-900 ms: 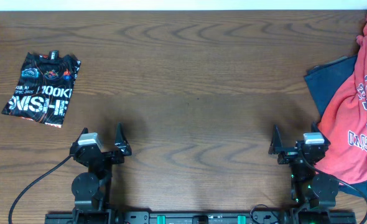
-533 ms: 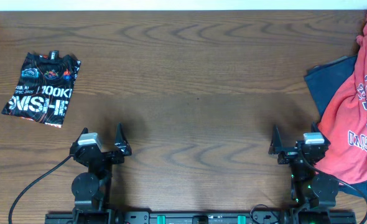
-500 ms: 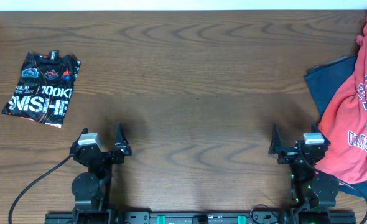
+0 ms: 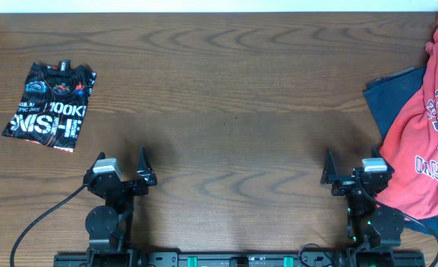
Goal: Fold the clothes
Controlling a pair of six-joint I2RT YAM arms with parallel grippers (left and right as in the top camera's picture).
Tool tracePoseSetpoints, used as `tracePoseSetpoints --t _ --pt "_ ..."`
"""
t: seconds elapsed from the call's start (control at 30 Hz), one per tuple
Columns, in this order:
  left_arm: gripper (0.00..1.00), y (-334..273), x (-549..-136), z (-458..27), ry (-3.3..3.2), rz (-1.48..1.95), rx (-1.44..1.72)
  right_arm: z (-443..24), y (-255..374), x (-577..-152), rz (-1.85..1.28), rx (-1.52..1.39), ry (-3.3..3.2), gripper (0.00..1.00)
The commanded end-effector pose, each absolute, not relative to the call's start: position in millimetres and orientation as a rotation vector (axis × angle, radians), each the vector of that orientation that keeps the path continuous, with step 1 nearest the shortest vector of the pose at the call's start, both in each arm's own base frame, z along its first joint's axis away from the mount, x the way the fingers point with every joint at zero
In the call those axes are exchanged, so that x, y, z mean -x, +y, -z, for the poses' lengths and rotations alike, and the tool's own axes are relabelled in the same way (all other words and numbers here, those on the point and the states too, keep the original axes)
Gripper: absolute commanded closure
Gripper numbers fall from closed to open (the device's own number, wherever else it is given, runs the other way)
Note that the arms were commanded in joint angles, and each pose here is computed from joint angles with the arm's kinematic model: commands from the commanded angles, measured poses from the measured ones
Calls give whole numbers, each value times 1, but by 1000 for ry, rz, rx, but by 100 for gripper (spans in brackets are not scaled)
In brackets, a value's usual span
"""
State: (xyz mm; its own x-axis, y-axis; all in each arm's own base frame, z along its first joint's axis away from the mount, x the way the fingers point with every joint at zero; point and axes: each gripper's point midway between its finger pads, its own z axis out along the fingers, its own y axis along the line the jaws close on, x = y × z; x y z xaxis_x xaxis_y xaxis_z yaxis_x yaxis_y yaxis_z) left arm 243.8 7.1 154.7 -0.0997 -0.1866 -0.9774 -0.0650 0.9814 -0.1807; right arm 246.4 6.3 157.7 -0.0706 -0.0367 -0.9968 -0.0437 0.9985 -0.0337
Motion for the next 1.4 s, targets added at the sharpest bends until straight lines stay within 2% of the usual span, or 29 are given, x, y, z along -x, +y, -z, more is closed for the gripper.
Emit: tracePoseSetpoints --t 0.0,1.37 --pt "2 6 -244 -138 1711 90 172 -157 4 -246 11 64 1643 1" --pt "2 6 -244 -137 1718 90 172 -157 7 -246 -51 22 1643 1"
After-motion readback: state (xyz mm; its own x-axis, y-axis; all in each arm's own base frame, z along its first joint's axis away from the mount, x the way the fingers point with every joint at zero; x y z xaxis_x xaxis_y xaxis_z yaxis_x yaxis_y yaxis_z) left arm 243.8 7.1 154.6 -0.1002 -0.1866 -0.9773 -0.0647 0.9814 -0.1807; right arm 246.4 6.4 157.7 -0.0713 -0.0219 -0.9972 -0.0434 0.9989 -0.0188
